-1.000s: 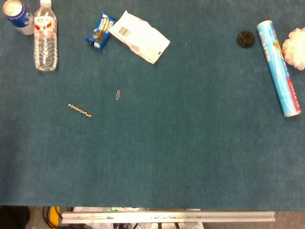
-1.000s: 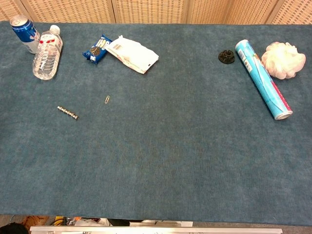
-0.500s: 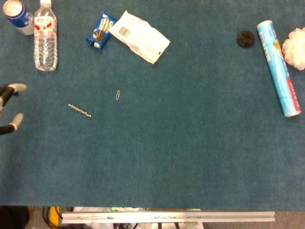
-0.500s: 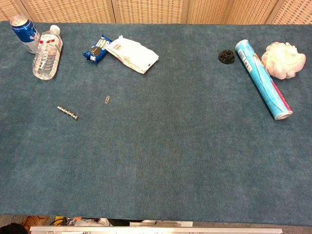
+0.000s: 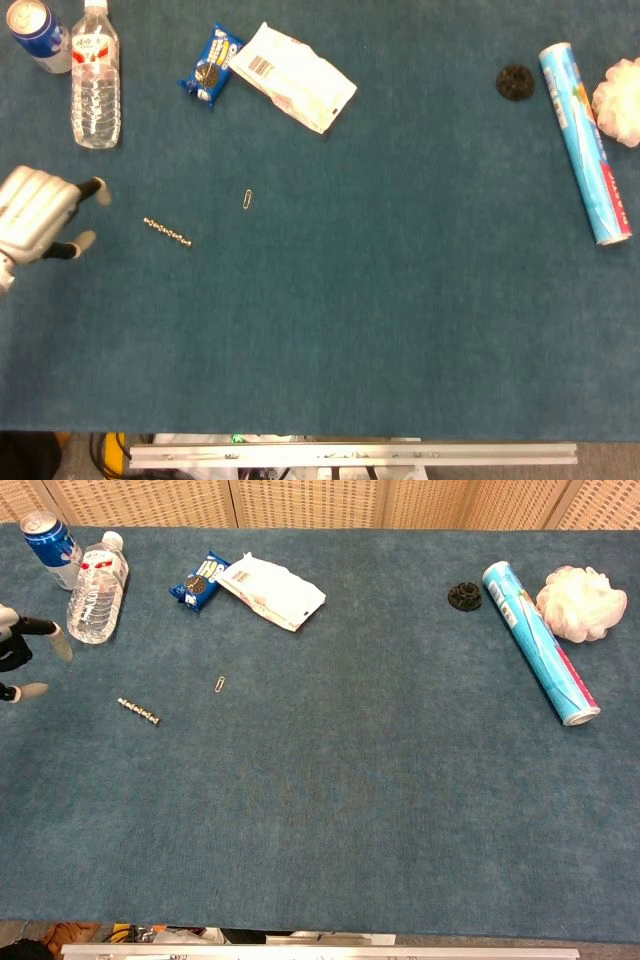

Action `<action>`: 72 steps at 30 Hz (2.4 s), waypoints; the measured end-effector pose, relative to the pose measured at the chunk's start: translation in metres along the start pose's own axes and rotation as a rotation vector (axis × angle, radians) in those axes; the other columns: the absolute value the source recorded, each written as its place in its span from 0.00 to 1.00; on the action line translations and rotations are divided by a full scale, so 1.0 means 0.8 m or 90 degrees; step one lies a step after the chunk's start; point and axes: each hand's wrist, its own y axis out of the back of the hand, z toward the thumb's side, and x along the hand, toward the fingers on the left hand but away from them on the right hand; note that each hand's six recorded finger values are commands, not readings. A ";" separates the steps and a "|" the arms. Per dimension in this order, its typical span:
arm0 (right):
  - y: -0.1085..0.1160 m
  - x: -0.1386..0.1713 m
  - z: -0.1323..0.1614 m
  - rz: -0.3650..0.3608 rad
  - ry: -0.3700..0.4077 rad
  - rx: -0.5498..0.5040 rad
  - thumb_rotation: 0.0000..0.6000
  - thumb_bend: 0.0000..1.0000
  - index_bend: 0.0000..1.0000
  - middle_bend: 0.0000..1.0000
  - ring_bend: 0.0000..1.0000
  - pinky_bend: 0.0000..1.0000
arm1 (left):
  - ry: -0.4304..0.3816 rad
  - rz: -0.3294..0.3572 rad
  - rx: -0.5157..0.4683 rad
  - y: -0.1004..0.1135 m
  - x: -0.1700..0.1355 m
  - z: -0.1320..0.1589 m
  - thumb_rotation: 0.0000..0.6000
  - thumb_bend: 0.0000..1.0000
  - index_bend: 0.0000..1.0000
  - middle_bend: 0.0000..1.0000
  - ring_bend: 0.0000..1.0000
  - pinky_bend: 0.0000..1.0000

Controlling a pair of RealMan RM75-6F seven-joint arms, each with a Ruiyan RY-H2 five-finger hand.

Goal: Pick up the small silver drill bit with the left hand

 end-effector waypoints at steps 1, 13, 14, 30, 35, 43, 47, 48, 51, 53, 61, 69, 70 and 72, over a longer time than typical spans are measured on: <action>-0.001 0.001 -0.001 0.001 -0.002 0.000 1.00 0.23 0.36 0.44 0.35 0.41 | -0.004 -0.004 0.003 -0.003 0.004 0.002 1.00 0.28 0.40 0.98 0.92 0.98; -0.003 0.008 -0.007 0.006 -0.015 -0.001 1.00 0.23 0.36 0.44 0.35 0.41 | -0.033 -0.019 0.019 -0.026 0.042 0.021 1.00 0.28 0.48 1.00 1.00 1.00; -0.003 0.009 -0.008 0.006 -0.016 -0.001 1.00 0.23 0.36 0.44 0.35 0.41 | -0.034 -0.019 0.017 -0.027 0.045 0.023 1.00 0.28 0.48 1.00 1.00 1.00; -0.003 0.018 -0.022 0.008 -0.037 -0.002 1.00 0.23 0.36 0.44 0.35 0.41 | -0.022 -0.041 0.016 -0.055 0.077 0.039 1.00 0.28 0.50 1.00 1.00 1.00; -0.001 0.020 -0.027 0.008 -0.045 -0.001 1.00 0.23 0.36 0.44 0.35 0.41 | -0.017 -0.047 0.020 -0.060 0.082 0.040 1.00 0.28 0.50 1.00 1.00 1.00; 0.002 0.026 -0.031 0.004 -0.053 -0.001 1.00 0.23 0.36 0.44 0.35 0.41 | -0.014 -0.058 0.026 -0.069 0.088 0.044 1.00 0.28 0.51 1.00 1.00 1.00; 0.003 0.027 -0.033 0.002 -0.057 0.000 1.00 0.23 0.36 0.44 0.35 0.41 | -0.011 -0.063 0.029 -0.071 0.089 0.043 1.00 0.28 0.51 1.00 1.00 1.00; 0.003 0.027 -0.033 0.002 -0.057 0.000 1.00 0.23 0.36 0.44 0.35 0.41 | -0.010 -0.066 0.031 -0.071 0.090 0.043 1.00 0.28 0.51 1.00 1.00 1.00; 0.003 0.028 -0.034 0.001 -0.058 -0.001 1.00 0.23 0.36 0.44 0.35 0.41 | -0.007 -0.072 0.034 -0.073 0.090 0.042 1.00 0.28 0.51 1.00 1.00 1.00; 0.003 0.029 -0.035 0.002 -0.059 -0.002 1.00 0.23 0.36 0.44 0.35 0.41 | -0.005 -0.075 0.035 -0.074 0.091 0.042 1.00 0.28 0.51 1.00 1.00 1.00; 0.004 0.032 -0.040 0.000 -0.067 -0.002 1.00 0.23 0.36 0.44 0.35 0.41 | 0.002 -0.085 0.040 -0.075 0.095 0.042 1.00 0.28 0.51 1.00 1.00 1.00; 0.007 0.035 -0.043 -0.004 -0.071 -0.002 1.00 0.24 0.36 0.44 0.35 0.41 | 0.006 -0.092 0.040 -0.078 0.099 0.044 1.00 0.28 0.52 1.00 1.00 1.00; 0.007 0.036 -0.043 -0.005 -0.071 -0.001 1.00 0.23 0.36 0.44 0.35 0.41 | 0.006 -0.092 0.039 -0.078 0.099 0.044 1.00 0.28 0.53 1.00 1.00 1.00; 0.008 0.036 -0.044 -0.006 -0.072 -0.001 1.00 0.23 0.36 0.44 0.35 0.41 | 0.006 -0.093 0.039 -0.078 0.099 0.044 1.00 0.28 0.54 1.00 1.00 1.00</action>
